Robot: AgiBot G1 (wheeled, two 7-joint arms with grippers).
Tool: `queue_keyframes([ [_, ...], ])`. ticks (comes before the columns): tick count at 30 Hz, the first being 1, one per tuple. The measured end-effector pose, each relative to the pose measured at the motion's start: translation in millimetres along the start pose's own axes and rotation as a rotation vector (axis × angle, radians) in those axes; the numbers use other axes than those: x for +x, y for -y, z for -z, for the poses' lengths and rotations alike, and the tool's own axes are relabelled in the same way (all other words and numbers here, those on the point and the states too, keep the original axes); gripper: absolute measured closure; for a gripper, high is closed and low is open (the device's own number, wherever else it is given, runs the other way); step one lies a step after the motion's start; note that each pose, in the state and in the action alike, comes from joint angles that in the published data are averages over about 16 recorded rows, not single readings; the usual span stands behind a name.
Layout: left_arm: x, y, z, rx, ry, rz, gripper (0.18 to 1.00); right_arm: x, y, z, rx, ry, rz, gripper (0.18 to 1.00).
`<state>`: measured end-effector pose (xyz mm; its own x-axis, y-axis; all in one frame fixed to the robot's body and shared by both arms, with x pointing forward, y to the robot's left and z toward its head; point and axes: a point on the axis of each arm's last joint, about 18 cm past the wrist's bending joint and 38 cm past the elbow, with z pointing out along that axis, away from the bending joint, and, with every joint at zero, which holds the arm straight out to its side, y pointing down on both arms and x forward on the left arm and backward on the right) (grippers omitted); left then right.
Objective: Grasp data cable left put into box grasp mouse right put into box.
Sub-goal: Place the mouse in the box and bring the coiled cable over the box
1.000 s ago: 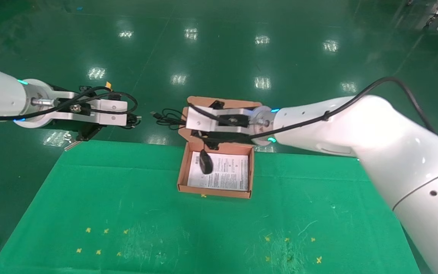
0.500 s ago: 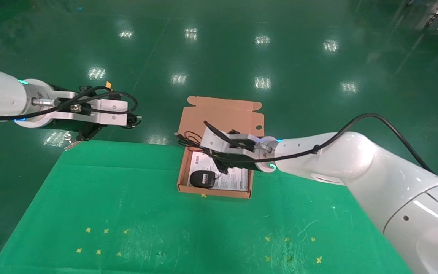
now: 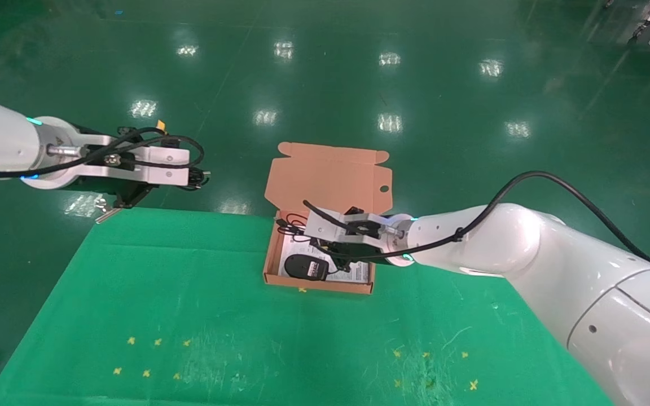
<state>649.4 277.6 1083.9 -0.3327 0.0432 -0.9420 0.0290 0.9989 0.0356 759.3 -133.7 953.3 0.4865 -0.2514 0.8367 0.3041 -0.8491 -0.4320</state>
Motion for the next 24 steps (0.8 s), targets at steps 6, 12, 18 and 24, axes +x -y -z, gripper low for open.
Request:
queue_keyframes([
  [6, 9, 14, -13, 0.037, -0.017, -0.011, 0.927, 5, -6, 7, -0.002, -0.010, -0.001, 0.907],
  [12, 23, 37, -34, 0.094, -0.038, -0.031, 0.927, 18, -21, 21, -0.012, -0.038, -0.014, 0.828],
  [18, 36, 64, -59, 0.160, -0.042, -0.053, 0.927, 36, -44, 44, -0.034, -0.080, -0.027, 0.726],
  [24, 44, 96, -87, 0.225, -0.026, -0.066, 0.928, 52, -72, 76, -0.060, -0.122, -0.032, 0.599],
])
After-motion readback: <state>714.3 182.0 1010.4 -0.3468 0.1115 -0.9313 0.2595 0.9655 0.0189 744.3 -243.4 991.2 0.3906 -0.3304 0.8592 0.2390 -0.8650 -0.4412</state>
